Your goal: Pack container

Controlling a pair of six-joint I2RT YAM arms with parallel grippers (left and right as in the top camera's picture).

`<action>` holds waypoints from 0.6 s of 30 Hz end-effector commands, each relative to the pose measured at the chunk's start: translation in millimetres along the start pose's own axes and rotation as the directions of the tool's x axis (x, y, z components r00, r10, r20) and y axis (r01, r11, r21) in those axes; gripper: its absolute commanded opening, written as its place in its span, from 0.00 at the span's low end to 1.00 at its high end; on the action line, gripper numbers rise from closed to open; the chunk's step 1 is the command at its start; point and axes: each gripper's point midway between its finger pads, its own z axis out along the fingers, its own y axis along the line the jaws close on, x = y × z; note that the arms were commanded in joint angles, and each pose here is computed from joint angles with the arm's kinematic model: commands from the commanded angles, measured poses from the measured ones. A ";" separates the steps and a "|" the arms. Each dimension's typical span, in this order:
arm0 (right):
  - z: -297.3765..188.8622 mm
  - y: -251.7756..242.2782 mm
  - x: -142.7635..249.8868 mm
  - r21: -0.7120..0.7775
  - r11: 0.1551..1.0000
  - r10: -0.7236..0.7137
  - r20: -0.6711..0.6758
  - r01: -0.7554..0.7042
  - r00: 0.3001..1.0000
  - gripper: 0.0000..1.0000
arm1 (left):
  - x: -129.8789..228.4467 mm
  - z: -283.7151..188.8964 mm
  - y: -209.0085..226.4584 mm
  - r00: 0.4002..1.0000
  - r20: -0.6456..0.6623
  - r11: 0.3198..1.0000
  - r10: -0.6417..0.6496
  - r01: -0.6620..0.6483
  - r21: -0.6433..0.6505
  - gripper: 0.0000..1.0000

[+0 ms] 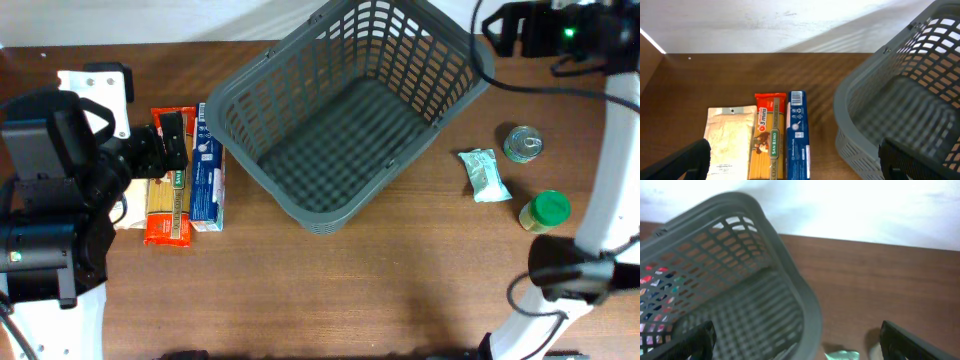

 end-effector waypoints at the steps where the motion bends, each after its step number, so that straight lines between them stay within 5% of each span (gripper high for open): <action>1: 28.7 10.4 1.4 -0.087 0.996 -0.028 -0.020 0.026 0.999 0.99 | -4.8 -2.4 2.6 1.000 0.011 1.000 0.011 -0.011 -0.013 0.99; 18: 110.4 14.2 20.6 -0.133 0.989 -0.080 -0.105 0.066 0.991 0.97 | -4.7 -2.1 2.7 1.000 0.010 1.000 0.011 -0.011 -0.013 0.99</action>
